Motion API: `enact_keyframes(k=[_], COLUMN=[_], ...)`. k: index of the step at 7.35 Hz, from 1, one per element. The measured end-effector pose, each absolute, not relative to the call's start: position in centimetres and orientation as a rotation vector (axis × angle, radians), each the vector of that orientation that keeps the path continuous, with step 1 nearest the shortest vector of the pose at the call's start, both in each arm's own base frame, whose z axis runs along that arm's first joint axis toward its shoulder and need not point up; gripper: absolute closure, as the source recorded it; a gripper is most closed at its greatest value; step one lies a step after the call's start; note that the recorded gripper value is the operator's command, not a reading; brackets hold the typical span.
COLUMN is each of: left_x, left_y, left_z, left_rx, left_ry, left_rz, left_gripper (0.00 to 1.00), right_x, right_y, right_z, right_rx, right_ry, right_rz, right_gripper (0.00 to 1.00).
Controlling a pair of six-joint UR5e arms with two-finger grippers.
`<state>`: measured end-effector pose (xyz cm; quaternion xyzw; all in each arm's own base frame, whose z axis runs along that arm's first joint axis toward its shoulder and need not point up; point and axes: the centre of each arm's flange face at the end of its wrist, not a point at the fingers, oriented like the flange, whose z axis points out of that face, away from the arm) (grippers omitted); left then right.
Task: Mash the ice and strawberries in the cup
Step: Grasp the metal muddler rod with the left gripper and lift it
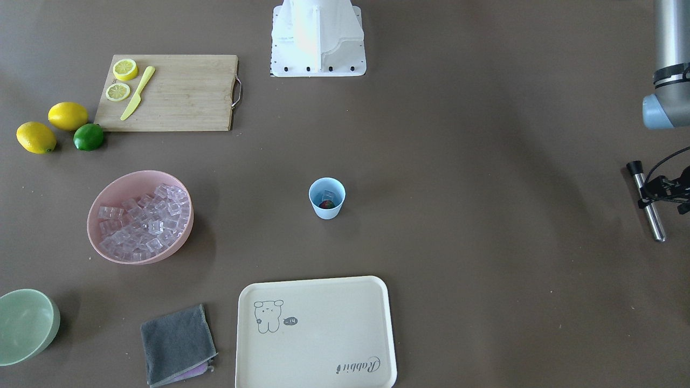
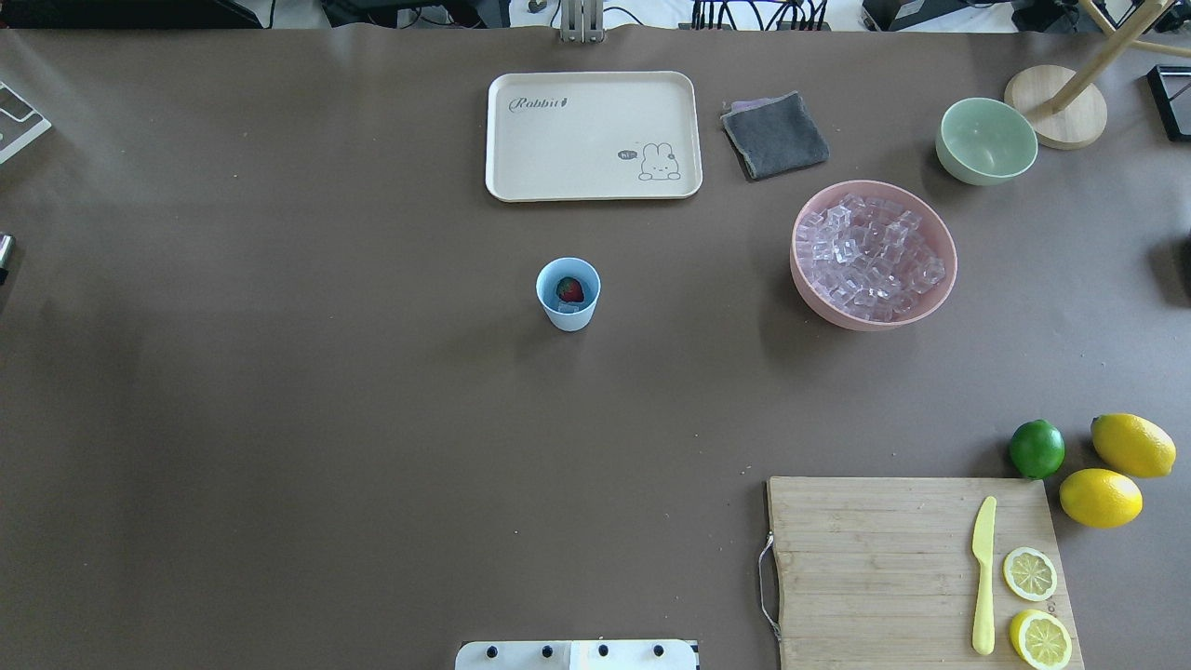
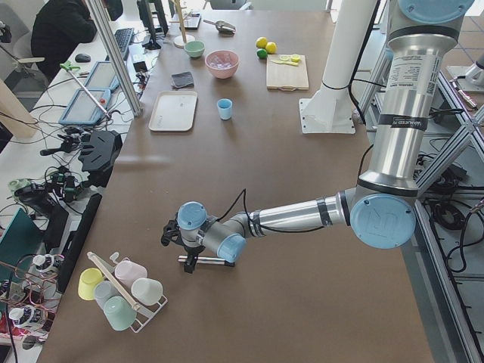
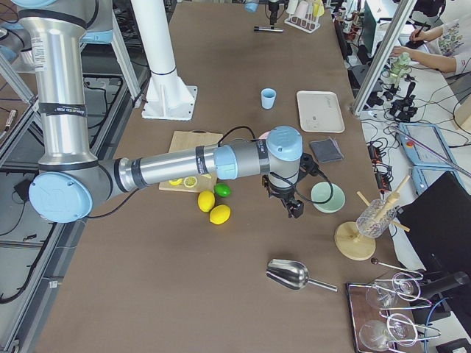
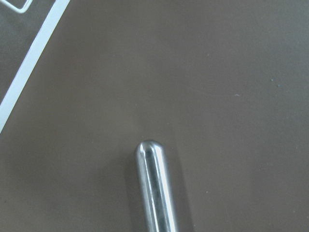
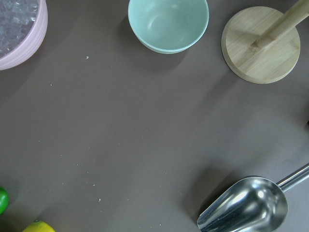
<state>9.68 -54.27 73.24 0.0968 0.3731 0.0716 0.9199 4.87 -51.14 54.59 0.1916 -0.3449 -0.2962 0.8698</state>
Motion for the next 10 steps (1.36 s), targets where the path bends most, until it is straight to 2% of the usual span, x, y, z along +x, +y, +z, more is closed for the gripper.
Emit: enact_keyframes(k=[1,3,6,8,9,10], left_x=[9.6,9.8,10.2,10.8,10.9,11.0], left_y=[-53.9,-53.7,-53.6,-53.5,-53.5,-53.5], left_z=[73.7,73.8,73.9,74.0,74.1,74.1], left_rx=[0.201,0.207,0.203,0.202,0.202,0.201], left_ry=[0.763,0.761,0.759,0.748,0.744,0.742], left_rz=[0.145,0.148,0.154,0.161,0.163,0.163], left_gripper=[0.04,0.23,0.24,0.37,0.5,0.56], right_x=[4.9,4.9,4.9,4.9,4.9,4.9], right_y=[-51.0,-51.0,-50.9,-50.9,-50.9,-50.9], right_z=[54.7,54.5,54.2,54.1,54.1,54.1], right_rx=[0.4,0.403,0.407,0.409,0.409,0.409], right_ry=[-0.722,-0.721,-0.72,-0.719,-0.72,-0.72], right_rz=[-0.619,-0.619,-0.62,-0.62,-0.62,-0.62], right_gripper=[0.07,0.07,0.07,0.07,0.07,0.07])
